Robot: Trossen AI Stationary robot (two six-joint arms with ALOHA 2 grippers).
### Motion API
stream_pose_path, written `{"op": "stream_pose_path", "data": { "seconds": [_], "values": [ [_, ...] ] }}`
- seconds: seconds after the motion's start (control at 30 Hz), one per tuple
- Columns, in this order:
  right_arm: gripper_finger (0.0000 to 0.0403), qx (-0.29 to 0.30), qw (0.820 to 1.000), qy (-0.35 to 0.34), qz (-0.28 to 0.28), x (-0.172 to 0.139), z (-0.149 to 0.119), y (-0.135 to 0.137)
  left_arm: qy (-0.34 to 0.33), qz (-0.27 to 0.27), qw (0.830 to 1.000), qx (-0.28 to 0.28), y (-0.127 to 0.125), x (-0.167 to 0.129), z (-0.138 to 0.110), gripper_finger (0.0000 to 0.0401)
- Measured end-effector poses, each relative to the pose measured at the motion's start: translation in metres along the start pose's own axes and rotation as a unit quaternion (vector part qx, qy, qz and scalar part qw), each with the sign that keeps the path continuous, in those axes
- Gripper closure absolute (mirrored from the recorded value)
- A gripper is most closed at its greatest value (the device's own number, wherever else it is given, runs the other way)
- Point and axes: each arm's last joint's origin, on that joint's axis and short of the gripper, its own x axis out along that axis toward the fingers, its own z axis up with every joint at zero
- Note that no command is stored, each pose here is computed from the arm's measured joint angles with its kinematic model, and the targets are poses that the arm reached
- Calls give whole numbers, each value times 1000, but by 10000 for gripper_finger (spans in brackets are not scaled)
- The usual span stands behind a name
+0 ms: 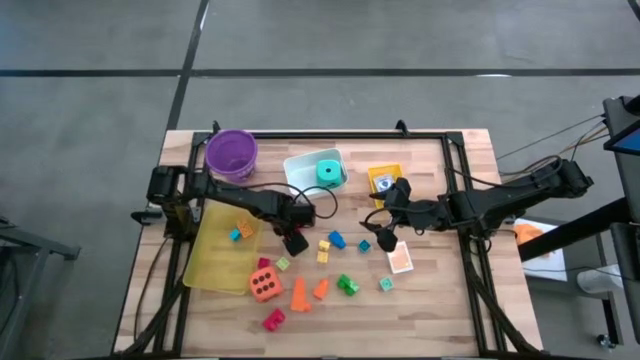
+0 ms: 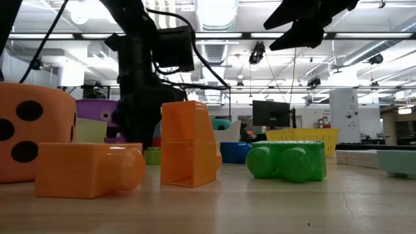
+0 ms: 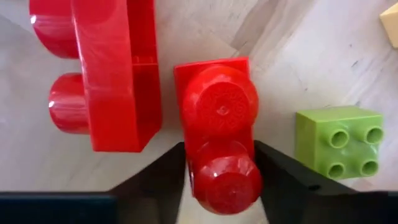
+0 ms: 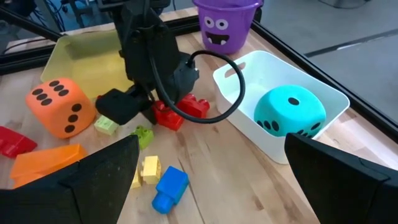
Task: Pick & Place Toys
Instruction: Put the red game piece into the light yellow bin
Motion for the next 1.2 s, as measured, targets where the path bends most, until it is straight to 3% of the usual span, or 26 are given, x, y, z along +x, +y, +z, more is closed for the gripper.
{"op": "stream_pose_path", "data": {
  "seconds": [0.1, 0.5, 0.8, 0.87, 1.03, 1.2],
  "values": [
    [4, 0, 1000, 0, 0, 0, 0, 0, -4, -6, 1000, 0, 0, 0, 2, 282],
    [4, -1, 1000, 1, 0, 0, 0, 0, -2, -10, 1000, 11, 0, -6, 1, 283],
    [4, -4, 1000, 2, 0, 0, 0, 0, -54, -41, 998, 17, 6, -68, -12, 283],
    [4, -5, 1000, 2, 0, 0, 0, 0, -60, -69, 996, 22, 8, -86, -18, 283],
    [4, -6, 1000, 2, 0, 0, 0, 0, -53, -135, 989, 31, 15, -126, -43, 283],
    [4, -9, 1000, 2, 0, 0, 0, 0, -12, -127, 992, -11, 26, -154, -79, 283]
  ]
}}
